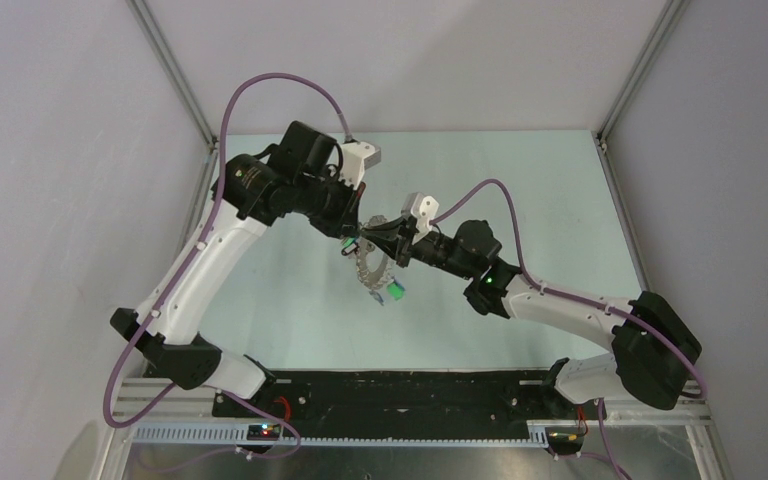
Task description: Remove the keys from the keyring
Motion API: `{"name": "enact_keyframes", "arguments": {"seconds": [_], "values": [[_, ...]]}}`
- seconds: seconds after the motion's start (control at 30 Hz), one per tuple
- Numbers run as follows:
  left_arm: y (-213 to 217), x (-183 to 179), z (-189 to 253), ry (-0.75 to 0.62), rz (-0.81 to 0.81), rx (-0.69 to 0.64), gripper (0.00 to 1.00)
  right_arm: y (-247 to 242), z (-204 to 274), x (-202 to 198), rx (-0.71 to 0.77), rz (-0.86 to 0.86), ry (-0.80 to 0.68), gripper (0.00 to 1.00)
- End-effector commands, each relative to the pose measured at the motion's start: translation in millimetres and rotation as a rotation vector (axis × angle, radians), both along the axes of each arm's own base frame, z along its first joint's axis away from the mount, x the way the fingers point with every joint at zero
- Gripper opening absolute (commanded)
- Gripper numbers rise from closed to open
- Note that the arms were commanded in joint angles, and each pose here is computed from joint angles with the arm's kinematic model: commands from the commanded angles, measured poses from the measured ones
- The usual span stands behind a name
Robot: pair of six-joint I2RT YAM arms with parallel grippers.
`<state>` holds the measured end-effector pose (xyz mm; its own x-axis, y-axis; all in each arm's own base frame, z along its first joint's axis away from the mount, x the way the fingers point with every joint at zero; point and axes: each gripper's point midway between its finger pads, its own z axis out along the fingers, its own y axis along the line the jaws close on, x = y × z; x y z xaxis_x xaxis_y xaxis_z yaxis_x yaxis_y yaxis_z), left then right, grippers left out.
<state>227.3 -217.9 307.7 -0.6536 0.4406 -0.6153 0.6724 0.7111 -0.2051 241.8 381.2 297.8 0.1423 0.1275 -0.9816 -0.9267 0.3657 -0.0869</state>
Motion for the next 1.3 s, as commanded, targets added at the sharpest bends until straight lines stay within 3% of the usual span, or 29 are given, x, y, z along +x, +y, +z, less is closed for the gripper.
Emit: {"name": "enact_keyframes", "arguments": {"seconds": [0.0, 0.17, 0.33, 0.4, 0.77, 1.27], "values": [[-6, -7, 44, -0.099, -0.027, -0.126, 0.0, -1, 18, -1, 0.027, 0.007, -0.019, 0.17], [-9, -10, 42, -0.082, -0.045, -0.133, 0.0, 2, 22, -2, 0.053, 0.017, -0.027, 0.22], [-6, -9, 43, -0.093, -0.036, -0.128, 0.0, 2, 25, -2, 0.06, 0.017, -0.035, 0.02], [-5, -8, 43, -0.098, -0.029, -0.121, 0.0, 1, 24, -2, 0.054, 0.015, -0.033, 0.0], [14, 12, 23, -0.075, 0.051, -0.065, 0.0, -15, 35, -17, 0.037, 0.023, -0.074, 0.0], [-14, 7, -20, 0.105, -0.055, -0.065, 0.0, -23, 61, -34, 0.11, 0.037, -0.212, 0.0]]}}
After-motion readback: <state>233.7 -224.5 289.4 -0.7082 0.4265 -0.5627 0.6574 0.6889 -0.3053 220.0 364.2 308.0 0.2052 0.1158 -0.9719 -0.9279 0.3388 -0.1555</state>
